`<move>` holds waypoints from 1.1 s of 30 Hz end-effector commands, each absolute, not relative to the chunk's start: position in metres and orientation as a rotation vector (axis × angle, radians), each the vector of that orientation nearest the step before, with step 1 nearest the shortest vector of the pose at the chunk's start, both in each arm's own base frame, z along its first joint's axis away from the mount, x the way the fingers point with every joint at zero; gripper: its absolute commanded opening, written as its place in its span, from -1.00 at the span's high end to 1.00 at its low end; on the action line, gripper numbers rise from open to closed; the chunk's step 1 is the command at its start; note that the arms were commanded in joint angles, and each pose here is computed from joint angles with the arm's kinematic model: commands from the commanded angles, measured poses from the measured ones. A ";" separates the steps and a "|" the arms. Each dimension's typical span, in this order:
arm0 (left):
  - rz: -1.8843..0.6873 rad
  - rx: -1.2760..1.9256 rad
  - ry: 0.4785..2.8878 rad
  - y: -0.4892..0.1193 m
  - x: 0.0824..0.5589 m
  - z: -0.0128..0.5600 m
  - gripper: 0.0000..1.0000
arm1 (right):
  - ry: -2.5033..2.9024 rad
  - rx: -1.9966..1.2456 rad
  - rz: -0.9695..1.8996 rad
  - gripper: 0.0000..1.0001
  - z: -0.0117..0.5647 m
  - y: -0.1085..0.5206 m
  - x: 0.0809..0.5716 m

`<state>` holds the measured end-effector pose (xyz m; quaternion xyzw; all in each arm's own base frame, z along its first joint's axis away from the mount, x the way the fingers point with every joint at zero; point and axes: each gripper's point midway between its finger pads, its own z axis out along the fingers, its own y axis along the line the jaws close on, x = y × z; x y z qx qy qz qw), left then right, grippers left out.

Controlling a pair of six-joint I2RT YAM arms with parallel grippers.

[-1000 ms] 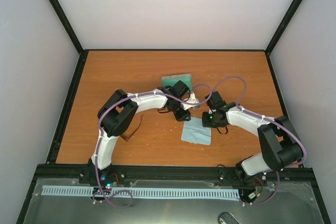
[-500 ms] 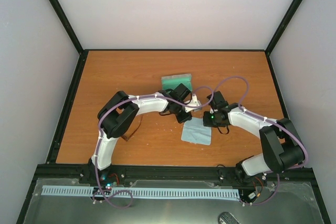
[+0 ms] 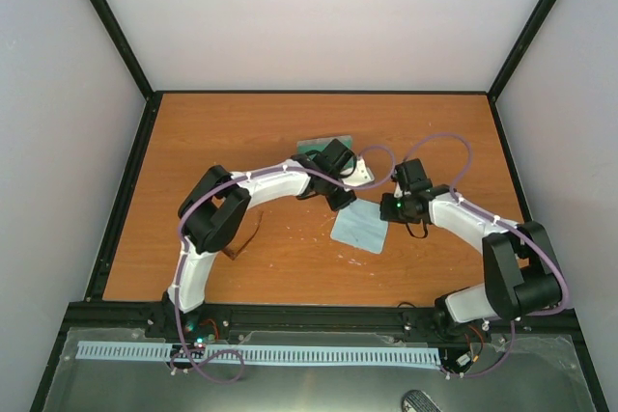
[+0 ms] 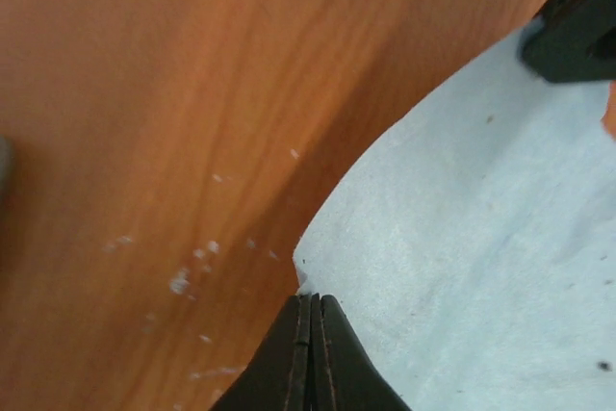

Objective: Organize the sunglasses
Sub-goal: Fold the glasses cleaning cloth at the center of the board.

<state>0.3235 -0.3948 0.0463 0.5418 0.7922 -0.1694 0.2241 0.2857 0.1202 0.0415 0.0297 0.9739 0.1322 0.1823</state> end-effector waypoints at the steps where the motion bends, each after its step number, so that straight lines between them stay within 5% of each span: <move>1: -0.447 1.448 2.126 -0.397 0.350 0.079 0.99 | 2.683 0.024 0.438 0.94 0.057 0.127 0.309; 33: -0.601 1.457 2.138 -0.375 0.302 0.072 0.99 | 2.601 -0.002 0.639 0.95 0.070 0.138 0.278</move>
